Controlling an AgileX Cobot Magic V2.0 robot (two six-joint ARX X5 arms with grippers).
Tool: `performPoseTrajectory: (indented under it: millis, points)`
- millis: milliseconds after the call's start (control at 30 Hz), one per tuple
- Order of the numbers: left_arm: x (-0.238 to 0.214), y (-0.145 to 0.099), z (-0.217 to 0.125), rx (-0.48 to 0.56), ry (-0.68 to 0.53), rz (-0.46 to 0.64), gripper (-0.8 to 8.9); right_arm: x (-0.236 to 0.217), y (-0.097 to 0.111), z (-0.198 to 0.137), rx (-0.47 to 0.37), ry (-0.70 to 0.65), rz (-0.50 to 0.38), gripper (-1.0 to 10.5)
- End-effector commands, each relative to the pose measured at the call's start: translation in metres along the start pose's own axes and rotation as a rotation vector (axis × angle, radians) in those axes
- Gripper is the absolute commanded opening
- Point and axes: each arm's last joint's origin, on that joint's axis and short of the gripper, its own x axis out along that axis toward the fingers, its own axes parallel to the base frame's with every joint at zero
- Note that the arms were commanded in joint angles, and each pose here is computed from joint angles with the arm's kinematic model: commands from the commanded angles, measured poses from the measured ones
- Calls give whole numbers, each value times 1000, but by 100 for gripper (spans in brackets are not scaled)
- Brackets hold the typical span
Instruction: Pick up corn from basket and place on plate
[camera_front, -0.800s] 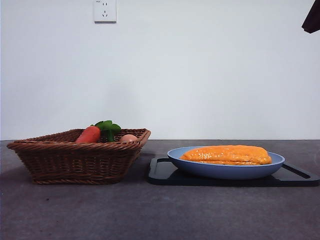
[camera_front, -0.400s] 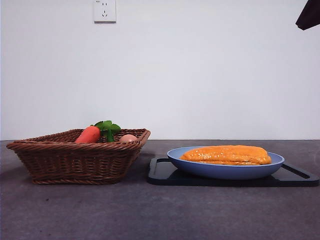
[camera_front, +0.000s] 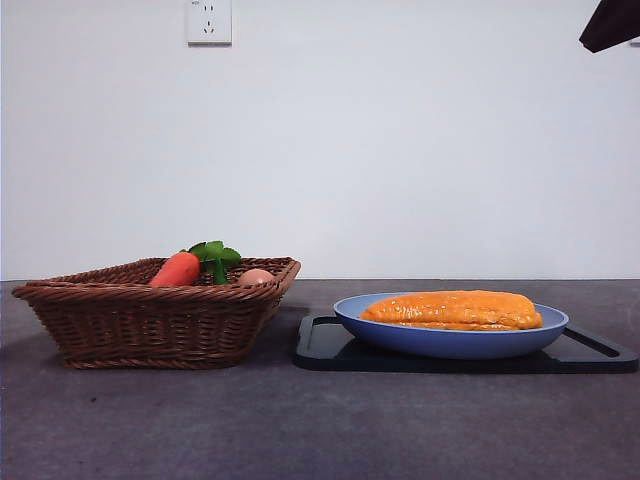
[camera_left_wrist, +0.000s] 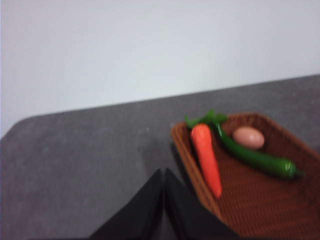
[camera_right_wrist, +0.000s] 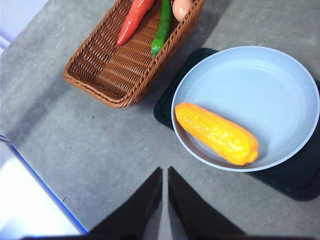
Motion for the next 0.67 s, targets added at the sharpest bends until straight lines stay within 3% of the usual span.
performPoseTrajectory:
  millis: [33, 300, 667]
  points:
    - [-3, -2, -17, 4, 0, 11, 5, -1, 1, 5, -23, -13, 4, 2]
    - [-8, -6, -52, -3, 5, 17, 5, -1, 1, 5, -23, -14, 4, 2]
    - [-11, -9, -72, -38, 90, 11, 5, -1, 1, 5, -23, -13, 4, 2]
